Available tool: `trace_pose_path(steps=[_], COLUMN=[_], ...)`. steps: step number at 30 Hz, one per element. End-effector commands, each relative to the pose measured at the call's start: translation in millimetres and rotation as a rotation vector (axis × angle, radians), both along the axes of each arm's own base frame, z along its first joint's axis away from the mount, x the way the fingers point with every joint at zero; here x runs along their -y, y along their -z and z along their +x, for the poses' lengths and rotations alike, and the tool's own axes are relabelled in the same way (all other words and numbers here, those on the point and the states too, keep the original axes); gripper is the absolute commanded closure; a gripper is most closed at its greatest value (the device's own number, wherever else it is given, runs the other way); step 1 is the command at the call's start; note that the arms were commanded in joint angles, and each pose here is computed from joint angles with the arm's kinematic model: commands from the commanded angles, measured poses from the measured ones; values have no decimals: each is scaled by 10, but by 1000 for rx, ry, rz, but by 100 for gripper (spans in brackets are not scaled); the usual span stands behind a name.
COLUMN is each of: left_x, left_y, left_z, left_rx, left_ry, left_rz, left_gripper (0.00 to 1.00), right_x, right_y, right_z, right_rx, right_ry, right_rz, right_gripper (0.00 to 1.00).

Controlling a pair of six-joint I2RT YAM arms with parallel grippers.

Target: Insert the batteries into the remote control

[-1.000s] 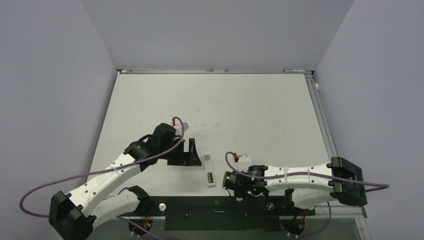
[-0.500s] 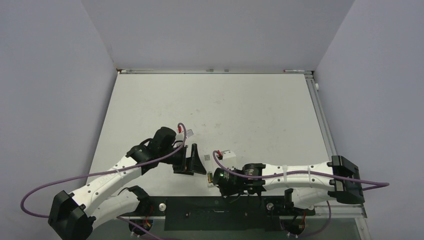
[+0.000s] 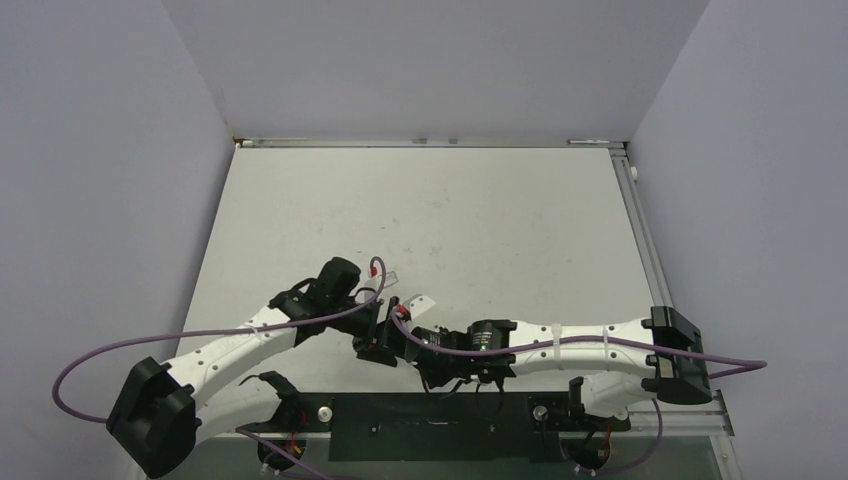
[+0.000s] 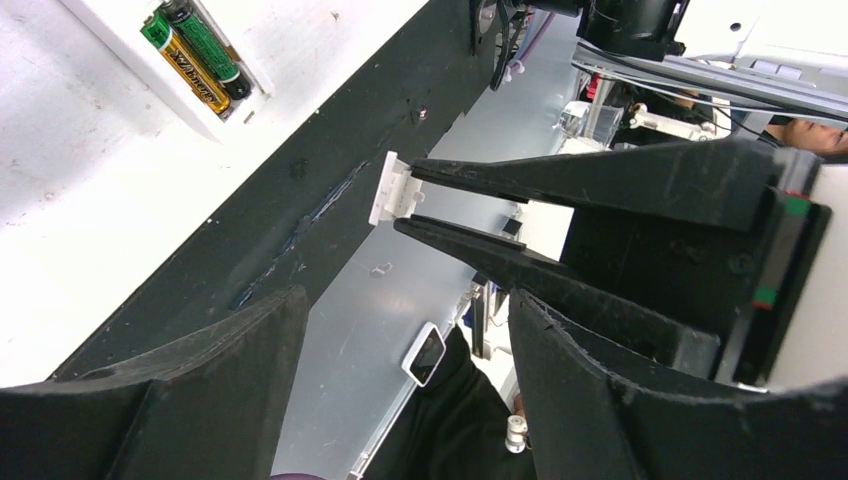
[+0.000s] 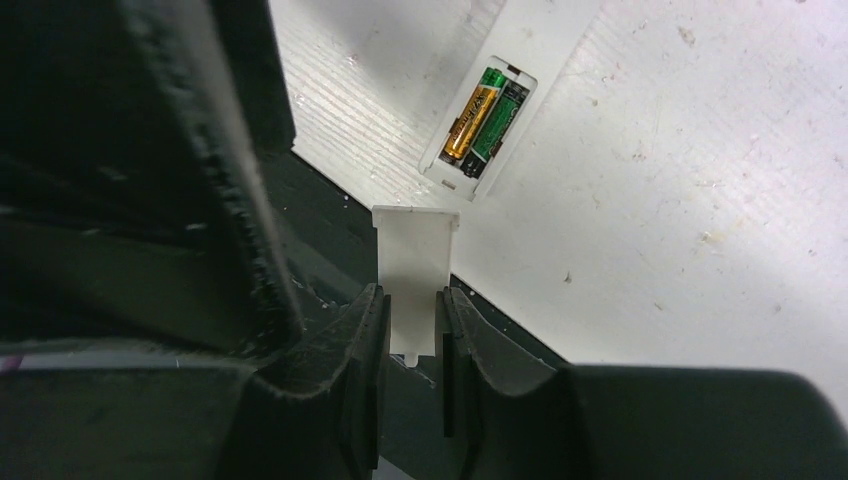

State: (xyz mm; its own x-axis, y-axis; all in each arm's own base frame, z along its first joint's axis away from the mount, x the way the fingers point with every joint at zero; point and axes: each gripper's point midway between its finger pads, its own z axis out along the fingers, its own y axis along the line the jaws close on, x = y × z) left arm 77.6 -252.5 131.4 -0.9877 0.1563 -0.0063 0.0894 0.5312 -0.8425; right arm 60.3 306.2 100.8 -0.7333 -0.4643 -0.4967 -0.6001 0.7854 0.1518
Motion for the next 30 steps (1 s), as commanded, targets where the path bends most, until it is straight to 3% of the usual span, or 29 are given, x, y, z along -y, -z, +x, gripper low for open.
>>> trace_pose_path(steps=[1, 9, 22, 25, 28, 30], left_x=[103, 156, 147, 147, 155, 169], left_y=[-101, -54, 63, 68, 69, 57], left_z=[25, 47, 11, 2, 7, 26], left_rx=[8, -26, -53, -56, -60, -57], left_ry=[26, 23, 35, 37, 32, 21], left_rz=[-82, -96, -83, -88, -93, -99], left_gripper=[32, 39, 61, 74, 100, 100], right_x=[-269, -328, -365, -366, -353, -335], right_y=[-278, -352, -460, -465, -456, -456], right_z=[38, 29, 87, 87, 77, 72], right_rx=[50, 61, 95, 95, 92, 89], right_ry=[-69, -98, -91, -91, -90, -88], right_rz=[103, 136, 155, 155, 153, 153], right_gripper=[92, 92, 92, 92, 92, 91])
